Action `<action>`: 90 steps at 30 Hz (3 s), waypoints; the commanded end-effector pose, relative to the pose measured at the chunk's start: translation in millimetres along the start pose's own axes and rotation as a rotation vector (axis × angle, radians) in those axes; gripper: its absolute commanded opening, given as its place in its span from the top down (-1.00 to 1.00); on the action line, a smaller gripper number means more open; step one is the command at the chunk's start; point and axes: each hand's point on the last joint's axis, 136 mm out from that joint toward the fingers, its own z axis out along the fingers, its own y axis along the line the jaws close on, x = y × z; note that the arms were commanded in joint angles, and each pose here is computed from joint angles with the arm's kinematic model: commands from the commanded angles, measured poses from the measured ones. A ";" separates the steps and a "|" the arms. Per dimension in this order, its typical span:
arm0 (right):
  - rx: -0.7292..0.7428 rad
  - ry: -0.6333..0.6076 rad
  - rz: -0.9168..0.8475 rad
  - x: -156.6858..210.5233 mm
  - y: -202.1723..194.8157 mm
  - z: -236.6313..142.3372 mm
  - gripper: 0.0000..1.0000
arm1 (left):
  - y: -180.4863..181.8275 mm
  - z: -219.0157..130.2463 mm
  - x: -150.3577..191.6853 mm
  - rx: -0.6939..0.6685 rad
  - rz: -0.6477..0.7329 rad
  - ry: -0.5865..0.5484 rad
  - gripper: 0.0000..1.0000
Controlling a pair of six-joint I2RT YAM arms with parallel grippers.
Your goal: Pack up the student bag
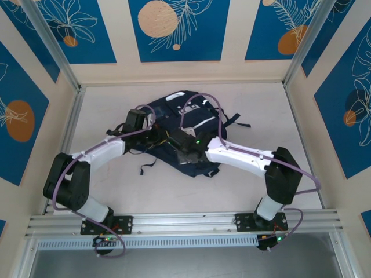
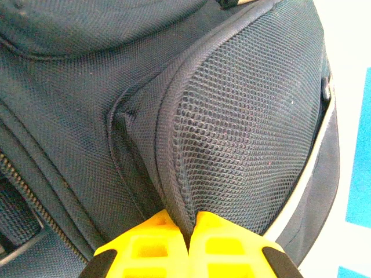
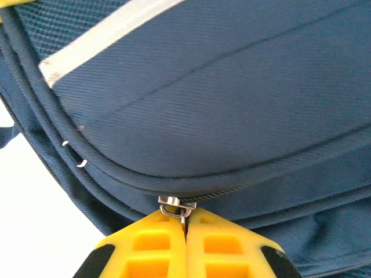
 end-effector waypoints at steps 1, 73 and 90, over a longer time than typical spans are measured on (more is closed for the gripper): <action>0.097 0.041 -0.057 13.0 -49.0 -15.9 1.00 | 25.9 1.0 -24.3 -0.124 0.036 -0.091 1.00; -0.438 0.078 -0.133 -58.4 54.9 -1.8 1.00 | 87.8 -134.2 -42.1 -0.443 -0.136 -0.405 -0.07; -0.660 0.112 -0.203 -61.5 144.5 -23.5 1.00 | 44.1 -98.0 -39.9 -0.155 -0.218 -0.351 0.07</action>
